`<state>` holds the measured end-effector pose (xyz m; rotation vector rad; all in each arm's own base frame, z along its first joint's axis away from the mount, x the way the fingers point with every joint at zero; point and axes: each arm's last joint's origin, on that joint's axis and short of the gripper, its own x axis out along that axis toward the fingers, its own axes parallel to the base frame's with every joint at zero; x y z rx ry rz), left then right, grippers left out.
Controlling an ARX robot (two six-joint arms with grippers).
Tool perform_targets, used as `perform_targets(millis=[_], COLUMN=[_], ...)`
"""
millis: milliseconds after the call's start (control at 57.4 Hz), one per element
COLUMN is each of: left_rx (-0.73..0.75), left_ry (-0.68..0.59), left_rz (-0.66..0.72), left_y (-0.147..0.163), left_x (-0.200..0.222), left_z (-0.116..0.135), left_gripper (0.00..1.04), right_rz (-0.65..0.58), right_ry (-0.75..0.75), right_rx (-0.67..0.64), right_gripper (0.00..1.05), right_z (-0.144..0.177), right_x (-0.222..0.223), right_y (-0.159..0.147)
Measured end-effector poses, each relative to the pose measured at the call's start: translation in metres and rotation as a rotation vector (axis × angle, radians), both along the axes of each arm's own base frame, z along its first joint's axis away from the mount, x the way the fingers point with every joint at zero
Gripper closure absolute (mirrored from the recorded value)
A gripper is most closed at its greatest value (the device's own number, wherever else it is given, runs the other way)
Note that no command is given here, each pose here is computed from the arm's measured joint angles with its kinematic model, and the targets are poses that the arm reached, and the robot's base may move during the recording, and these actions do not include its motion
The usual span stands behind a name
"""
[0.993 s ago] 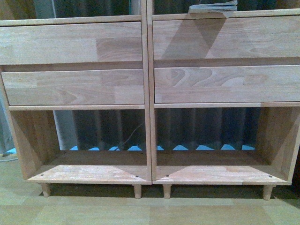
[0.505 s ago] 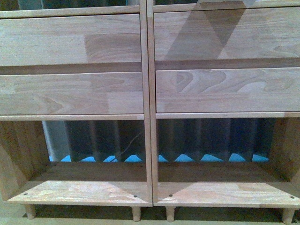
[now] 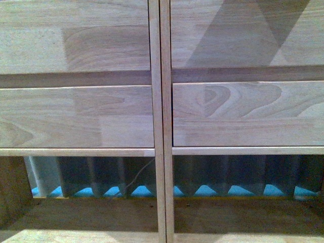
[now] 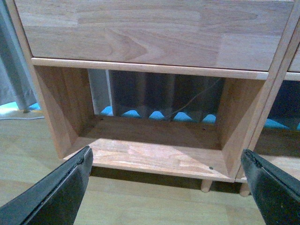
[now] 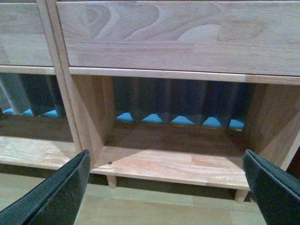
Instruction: Organize books on shelf
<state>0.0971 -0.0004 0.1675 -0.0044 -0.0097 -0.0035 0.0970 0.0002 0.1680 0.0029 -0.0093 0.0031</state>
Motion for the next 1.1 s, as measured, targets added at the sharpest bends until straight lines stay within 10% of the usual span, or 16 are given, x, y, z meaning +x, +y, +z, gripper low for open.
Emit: perform_targets(millis=[993,1098], left_rx=[0.0,0.0], left_ry=[0.0,0.0], left_rz=[-0.001,-0.002], left_y=[0.0,-0.0001], left_x=[0.0,0.0], left_z=[0.0,0.0], left_gripper=[0.07,0.07], right_rz=[0.0,0.268], right_ry=[0.002,0.149], right_rx=[0.0,0.118], right_gripper=[0.07,0.07], right_z=[-0.0002,0.0039], right_x=[0.0001,0.0048], right_y=[0.0,-0.0023])
